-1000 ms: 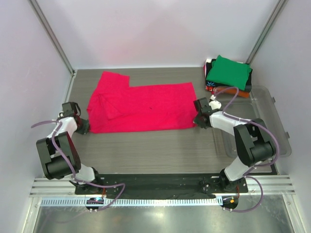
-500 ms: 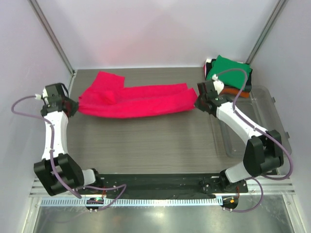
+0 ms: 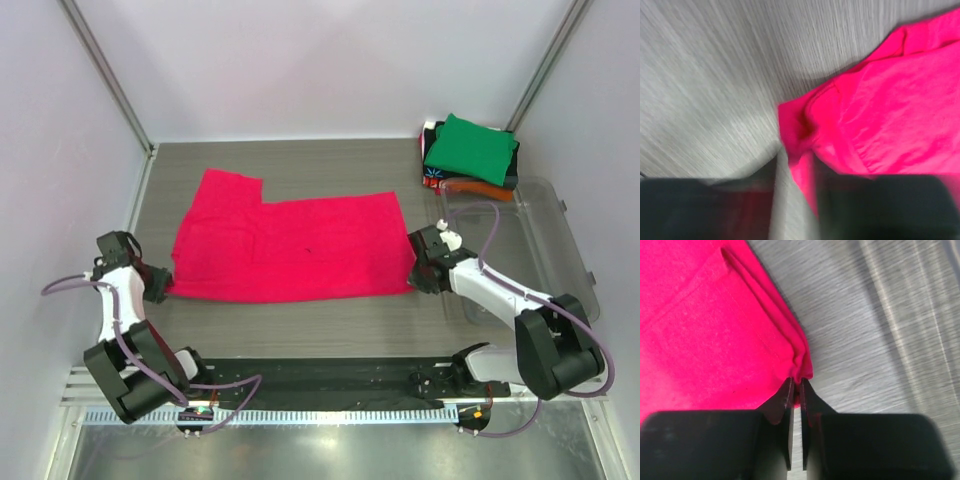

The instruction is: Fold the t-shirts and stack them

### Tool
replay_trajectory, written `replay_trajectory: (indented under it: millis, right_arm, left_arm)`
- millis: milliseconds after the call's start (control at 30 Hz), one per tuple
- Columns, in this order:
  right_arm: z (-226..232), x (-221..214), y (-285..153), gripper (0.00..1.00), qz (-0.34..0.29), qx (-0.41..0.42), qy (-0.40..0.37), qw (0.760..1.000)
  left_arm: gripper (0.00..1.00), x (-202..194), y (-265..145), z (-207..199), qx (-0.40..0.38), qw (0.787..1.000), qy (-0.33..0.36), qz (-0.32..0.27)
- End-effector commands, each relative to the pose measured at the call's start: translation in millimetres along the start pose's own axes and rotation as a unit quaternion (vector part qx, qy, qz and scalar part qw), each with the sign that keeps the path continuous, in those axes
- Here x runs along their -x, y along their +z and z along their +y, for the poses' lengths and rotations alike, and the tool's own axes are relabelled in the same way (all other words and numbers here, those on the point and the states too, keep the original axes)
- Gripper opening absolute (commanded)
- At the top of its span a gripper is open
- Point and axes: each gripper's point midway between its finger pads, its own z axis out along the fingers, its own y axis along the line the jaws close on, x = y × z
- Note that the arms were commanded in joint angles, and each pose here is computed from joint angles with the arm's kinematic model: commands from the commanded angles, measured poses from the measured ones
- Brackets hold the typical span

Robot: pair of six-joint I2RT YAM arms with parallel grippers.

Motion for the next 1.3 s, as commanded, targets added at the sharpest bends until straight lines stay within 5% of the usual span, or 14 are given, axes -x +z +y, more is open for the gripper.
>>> replay_trajectory:
  millis: [0, 33, 133, 367, 533, 633, 767, 1000, 1267]
  right_arm:
    - [1, -5, -5, 0.14, 0.001, 0.013, 0.014, 1.000]
    - [0, -9, -6, 0.39, 0.008, 0.016, 0.011, 1.000]
    - [1, -10, -12, 0.77, 0.010, 0.025, 0.003, 1.000]
    - [26, 5, -46, 0.80, -0.013, 0.069, -0.027, 0.997]
    - [46, 11, -69, 0.80, -0.015, 0.104, -0.064, 0.992]
    - [55, 15, -83, 0.81, -0.014, 0.132, -0.097, 0.986]
    - [53, 7, -100, 0.82, -0.002, 0.158, -0.111, 0.981]
    - [41, -11, -121, 0.82, 0.010, 0.195, -0.104, 0.975]
    - [29, -14, -137, 0.82, 0.003, 0.204, -0.095, 0.974]
  left_arm:
    - [0.46, 11, -17, 2, -0.012, 0.999, -0.026, -0.019]
    - [0.59, 11, -19, 5, -0.009, 0.999, -0.029, -0.021]
    - [0.79, 21, -35, -2, -0.026, 0.999, -0.016, -0.039]
    - [0.88, 54, -71, -74, -0.083, 0.981, 0.133, -0.115]
    - [0.88, 61, -75, -174, -0.126, 0.952, 0.241, -0.141]
    - [0.88, 78, -43, -228, -0.127, 0.942, 0.272, -0.151]
    - [0.81, 72, 48, -273, -0.110, 0.943, 0.306, -0.070]
    - [0.79, 104, 69, -366, -0.202, 0.922, 0.305, -0.129]
    - [0.75, 69, 136, -368, -0.205, 0.923, 0.319, -0.058]
